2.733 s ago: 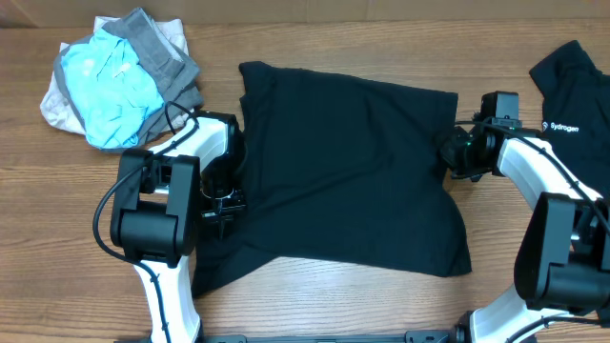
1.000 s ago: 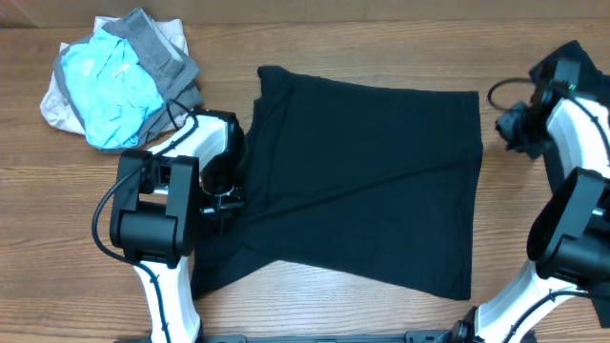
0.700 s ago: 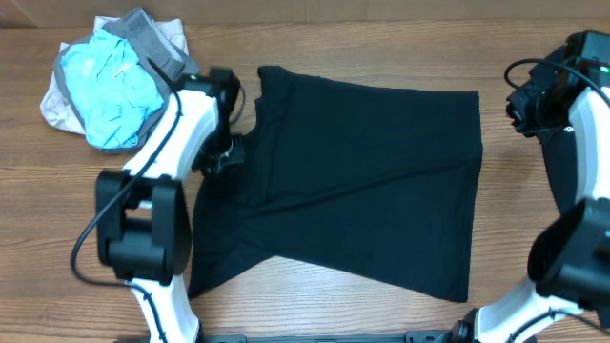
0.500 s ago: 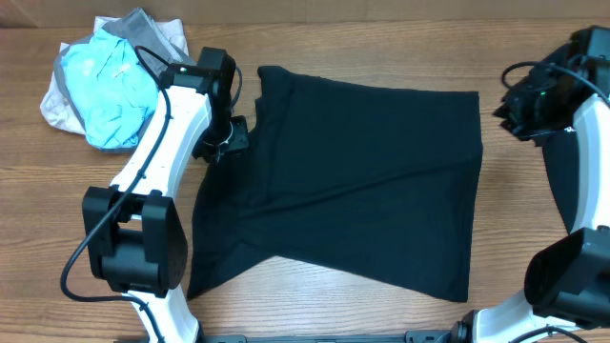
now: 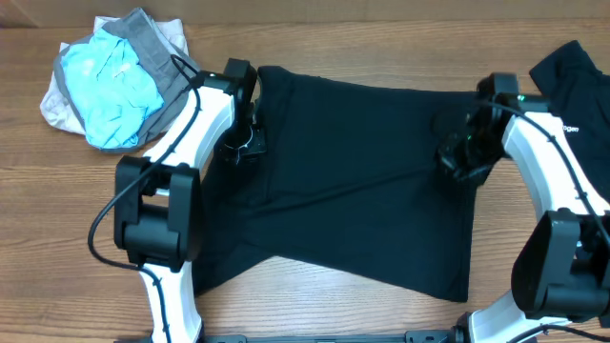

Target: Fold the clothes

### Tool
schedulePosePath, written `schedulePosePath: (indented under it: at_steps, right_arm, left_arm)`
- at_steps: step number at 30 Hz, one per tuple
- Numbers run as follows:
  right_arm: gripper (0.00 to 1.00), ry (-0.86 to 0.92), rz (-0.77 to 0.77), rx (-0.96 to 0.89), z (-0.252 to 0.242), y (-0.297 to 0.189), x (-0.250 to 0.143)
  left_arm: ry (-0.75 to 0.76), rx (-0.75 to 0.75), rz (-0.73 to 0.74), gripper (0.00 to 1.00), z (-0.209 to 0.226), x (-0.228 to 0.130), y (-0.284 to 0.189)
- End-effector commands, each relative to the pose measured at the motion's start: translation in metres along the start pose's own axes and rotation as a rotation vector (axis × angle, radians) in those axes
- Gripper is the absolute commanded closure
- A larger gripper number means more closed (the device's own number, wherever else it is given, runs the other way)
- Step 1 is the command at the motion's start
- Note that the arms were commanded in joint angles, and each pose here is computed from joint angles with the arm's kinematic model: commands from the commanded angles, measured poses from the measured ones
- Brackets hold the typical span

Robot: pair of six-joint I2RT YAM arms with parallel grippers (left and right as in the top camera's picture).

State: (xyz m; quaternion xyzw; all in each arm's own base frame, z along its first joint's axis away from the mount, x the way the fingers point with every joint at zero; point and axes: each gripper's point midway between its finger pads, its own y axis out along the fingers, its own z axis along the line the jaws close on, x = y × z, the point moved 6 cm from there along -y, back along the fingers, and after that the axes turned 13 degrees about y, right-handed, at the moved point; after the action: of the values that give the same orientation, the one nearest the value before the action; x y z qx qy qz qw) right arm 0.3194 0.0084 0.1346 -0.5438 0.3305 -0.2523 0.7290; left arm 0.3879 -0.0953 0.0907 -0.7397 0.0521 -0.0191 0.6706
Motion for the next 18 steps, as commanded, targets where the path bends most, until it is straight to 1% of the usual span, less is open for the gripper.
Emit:
schedulePosePath:
  at_steps: [1,9,14,18]
  right_arm:
    - [0.91,0.026,0.027,-0.030,-0.013,0.018,-0.004]
    - [0.90,0.089,0.036,-0.032,-0.036,0.061,-0.010]
    - [0.88,0.091,0.042,-0.037,-0.040,0.067,-0.012]
    - [0.88,0.091,0.043,-0.038,-0.041,0.067,-0.012]
  left_arm:
    - [-0.010,0.018,-0.010,0.86,0.012,0.007,0.006]
    - [-0.051,0.025,0.016,0.87,0.027,0.007,0.016]
    - [-0.054,0.022,0.041,0.87,0.028,0.008,0.029]
    - [-0.057,0.003,0.072,0.90,0.027,0.008,0.044]
